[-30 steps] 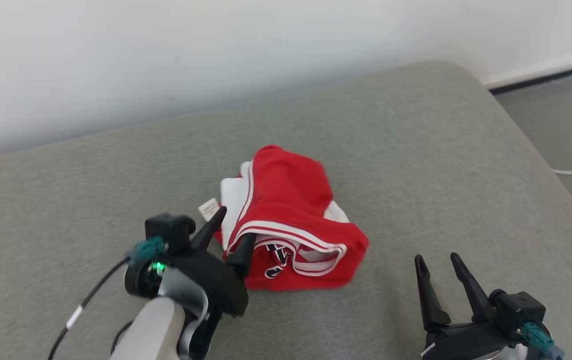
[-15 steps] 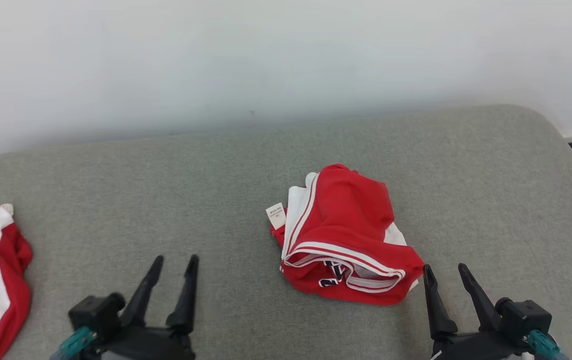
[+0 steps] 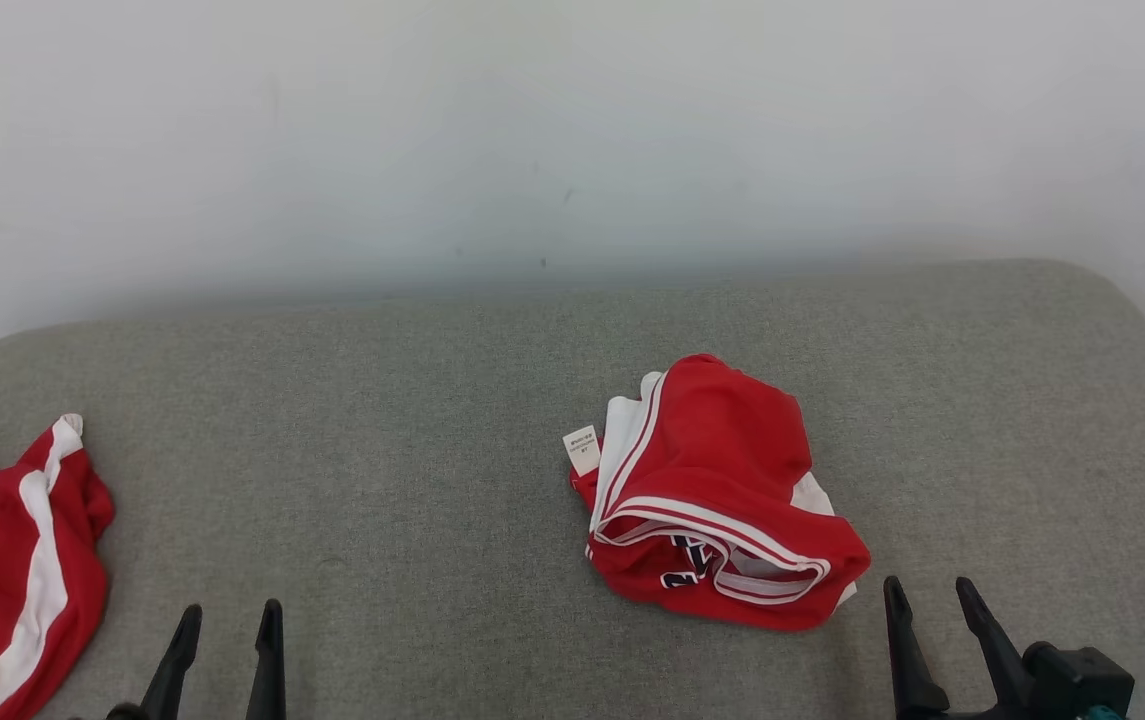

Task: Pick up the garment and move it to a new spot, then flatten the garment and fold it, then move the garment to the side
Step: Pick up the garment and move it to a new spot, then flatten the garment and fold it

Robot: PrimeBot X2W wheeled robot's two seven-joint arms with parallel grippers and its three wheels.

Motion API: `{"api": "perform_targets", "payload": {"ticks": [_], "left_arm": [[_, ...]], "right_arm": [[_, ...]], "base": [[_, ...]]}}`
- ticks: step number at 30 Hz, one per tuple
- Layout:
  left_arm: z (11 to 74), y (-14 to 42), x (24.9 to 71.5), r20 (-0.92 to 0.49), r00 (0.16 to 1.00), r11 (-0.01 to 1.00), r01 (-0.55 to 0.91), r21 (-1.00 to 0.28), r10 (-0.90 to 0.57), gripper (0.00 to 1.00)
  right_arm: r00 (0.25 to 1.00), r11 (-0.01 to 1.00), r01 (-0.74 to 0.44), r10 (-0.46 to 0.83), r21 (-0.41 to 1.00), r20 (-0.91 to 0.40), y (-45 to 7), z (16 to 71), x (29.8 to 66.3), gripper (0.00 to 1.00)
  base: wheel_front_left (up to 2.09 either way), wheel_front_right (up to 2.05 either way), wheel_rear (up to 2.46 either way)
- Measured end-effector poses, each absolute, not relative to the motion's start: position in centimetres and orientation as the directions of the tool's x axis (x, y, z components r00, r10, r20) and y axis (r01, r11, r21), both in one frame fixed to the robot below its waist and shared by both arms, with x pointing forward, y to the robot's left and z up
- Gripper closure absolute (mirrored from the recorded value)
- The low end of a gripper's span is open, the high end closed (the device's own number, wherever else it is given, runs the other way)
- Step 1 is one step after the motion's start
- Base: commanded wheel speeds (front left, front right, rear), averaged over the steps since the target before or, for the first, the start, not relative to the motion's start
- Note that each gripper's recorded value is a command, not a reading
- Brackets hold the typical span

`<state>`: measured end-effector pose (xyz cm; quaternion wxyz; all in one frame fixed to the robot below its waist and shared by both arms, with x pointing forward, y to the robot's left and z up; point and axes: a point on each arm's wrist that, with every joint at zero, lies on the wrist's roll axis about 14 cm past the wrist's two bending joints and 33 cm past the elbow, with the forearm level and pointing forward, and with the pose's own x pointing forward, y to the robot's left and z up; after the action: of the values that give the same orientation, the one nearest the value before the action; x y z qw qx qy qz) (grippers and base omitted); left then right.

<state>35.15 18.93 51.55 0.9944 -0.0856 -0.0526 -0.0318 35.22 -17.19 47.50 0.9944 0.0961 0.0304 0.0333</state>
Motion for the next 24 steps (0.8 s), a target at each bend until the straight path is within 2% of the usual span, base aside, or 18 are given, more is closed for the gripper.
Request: {"api": "perform_targets", "payload": {"ticks": [24], "left_arm": [[50.1,19.2,34.6,0.075,0.997,0.979,0.048,-0.197,-0.033,0.0]], "right_arm": [[0.995,0.978,-0.045,0.062,0.203,-0.081,-17.5,46.8,34.7,0.0]], "base": [[0.0,0.0,0.0]]}}
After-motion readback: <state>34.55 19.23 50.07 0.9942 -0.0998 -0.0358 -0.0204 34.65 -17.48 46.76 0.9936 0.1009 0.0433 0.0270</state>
